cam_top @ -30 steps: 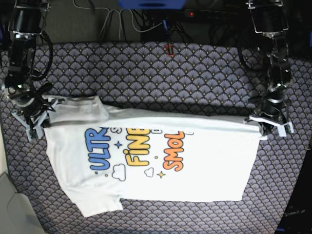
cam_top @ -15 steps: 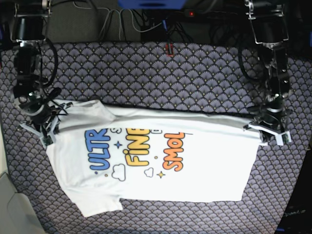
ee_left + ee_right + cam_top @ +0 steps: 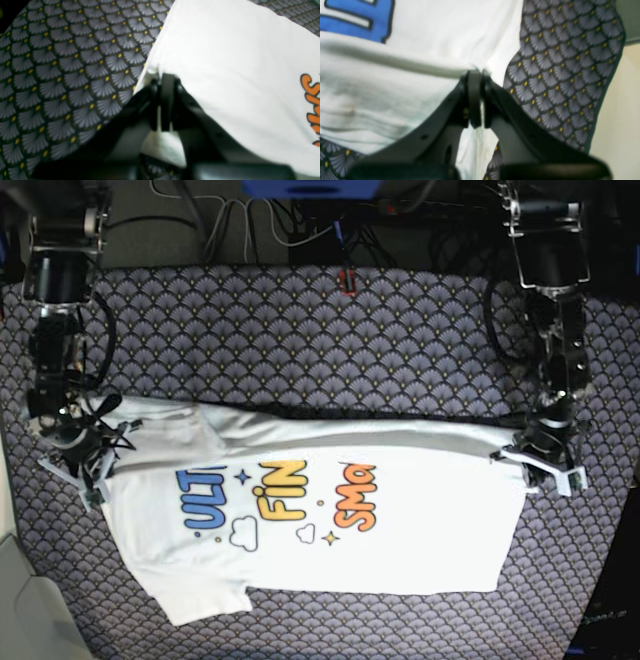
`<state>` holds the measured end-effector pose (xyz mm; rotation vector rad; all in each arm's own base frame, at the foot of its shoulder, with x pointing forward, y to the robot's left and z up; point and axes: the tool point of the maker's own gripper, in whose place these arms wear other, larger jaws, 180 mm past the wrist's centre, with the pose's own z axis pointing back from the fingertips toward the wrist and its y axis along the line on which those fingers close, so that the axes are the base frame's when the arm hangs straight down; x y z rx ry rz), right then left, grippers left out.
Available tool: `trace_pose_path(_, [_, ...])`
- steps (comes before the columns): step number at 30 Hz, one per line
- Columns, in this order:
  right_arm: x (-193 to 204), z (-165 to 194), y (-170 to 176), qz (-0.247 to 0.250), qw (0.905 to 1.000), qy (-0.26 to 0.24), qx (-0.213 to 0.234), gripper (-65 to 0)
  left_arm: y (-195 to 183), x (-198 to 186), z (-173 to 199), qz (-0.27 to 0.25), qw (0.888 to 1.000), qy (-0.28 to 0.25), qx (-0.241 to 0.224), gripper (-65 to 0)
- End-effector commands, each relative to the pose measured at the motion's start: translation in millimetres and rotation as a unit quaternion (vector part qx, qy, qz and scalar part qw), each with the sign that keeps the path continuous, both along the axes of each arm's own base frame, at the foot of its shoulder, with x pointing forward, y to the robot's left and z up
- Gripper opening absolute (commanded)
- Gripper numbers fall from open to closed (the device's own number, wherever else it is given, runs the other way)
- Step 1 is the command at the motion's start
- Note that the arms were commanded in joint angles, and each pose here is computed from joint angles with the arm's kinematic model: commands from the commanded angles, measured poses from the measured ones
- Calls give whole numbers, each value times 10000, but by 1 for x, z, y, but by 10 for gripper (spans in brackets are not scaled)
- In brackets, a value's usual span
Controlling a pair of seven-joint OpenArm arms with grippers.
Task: Fold the T-shirt properly
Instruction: 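Drag the held collar edge with both grippers toward the hem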
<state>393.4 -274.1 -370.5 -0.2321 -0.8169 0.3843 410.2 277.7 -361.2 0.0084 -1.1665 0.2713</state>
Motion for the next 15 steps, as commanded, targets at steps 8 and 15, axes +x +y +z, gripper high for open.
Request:
trace_pose_path(8, [11, 14, -7, 21, 9994, -334, -29, -650, 7, 19, 22, 46, 9995, -303, 51, -646])
trace_pose_path(15, [11, 15, -6, 27, 9994, -348, -25, -650, 8, 31, 38, 50, 9988, -480, 56, -646])
